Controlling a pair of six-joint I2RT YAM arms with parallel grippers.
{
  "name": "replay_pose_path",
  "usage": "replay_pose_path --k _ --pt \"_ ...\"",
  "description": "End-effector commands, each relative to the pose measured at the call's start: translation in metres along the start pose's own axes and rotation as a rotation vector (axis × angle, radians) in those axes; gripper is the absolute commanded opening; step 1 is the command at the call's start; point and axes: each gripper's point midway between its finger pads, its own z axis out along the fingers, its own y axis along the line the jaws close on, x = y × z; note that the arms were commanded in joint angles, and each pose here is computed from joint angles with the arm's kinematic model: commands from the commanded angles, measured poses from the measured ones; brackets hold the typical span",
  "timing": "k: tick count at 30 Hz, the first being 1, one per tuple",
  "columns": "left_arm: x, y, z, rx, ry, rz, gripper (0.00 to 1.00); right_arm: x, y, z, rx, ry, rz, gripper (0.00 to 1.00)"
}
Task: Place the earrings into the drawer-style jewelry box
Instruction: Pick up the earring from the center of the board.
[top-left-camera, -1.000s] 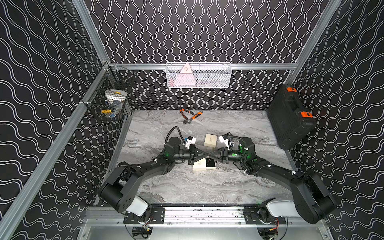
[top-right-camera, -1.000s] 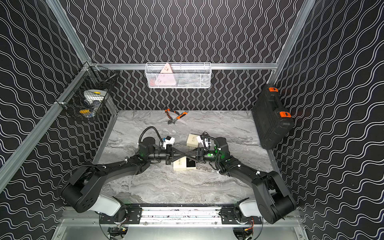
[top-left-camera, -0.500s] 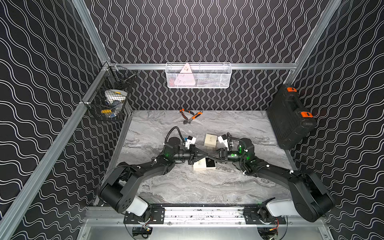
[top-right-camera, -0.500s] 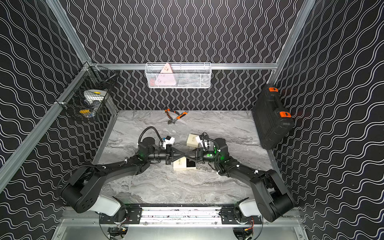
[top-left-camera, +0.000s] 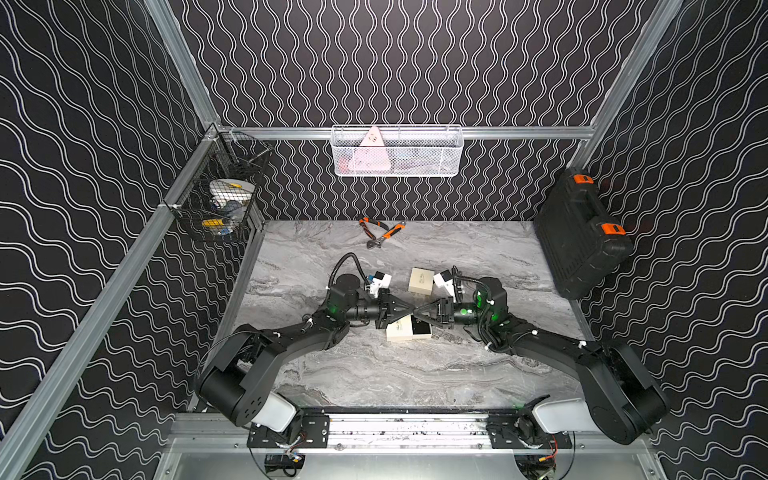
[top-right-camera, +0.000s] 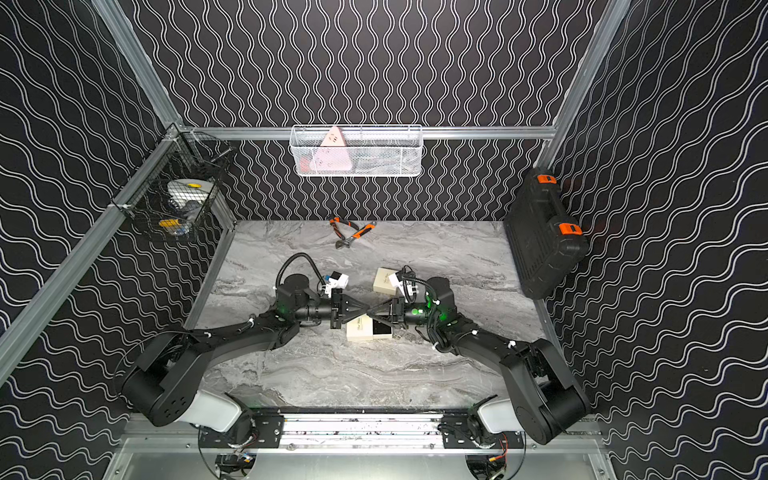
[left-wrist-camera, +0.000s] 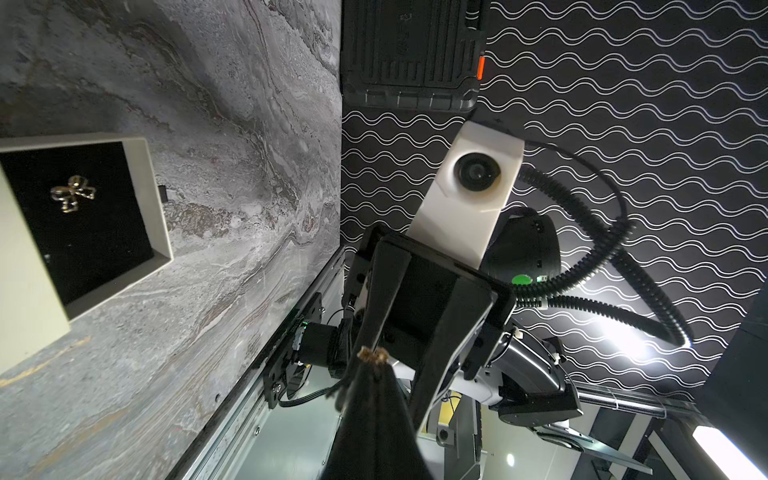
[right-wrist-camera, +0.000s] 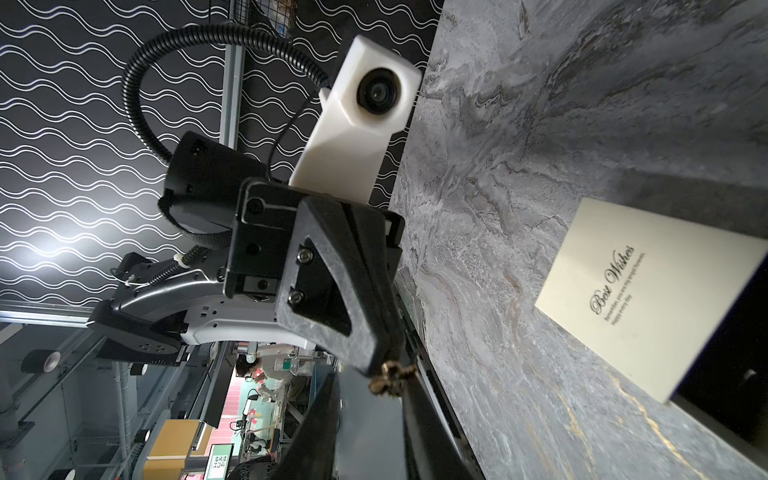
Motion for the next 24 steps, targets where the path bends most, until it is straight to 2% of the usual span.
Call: replay_pose_path --k 1,4,7,24 --pt "0.0007 -0.0072 -0.0018 0.026 0.002 0.014 0.00 -0.0032 0.0027 -0.0001 0.003 -0.011 -0.026 0.29" --pt "0.0008 -0.0087 -0.0023 0.028 0.001 0.017 0.00 -0.0044 0.0023 0.0000 0.011 -0.011 -0.030 0.35" --pt "0.0016 -0.0083 -0.0028 0.025 0.002 0.018 0.00 -0.0060 0.0038 0.0004 0.011 -0.011 -0.034 0.35" --pt "0.0023 -0.0063 -0.0029 0.027 0.001 0.016 0.00 -0.0065 0.0044 0.0005 -0.002 -0.019 -0.027 0.27"
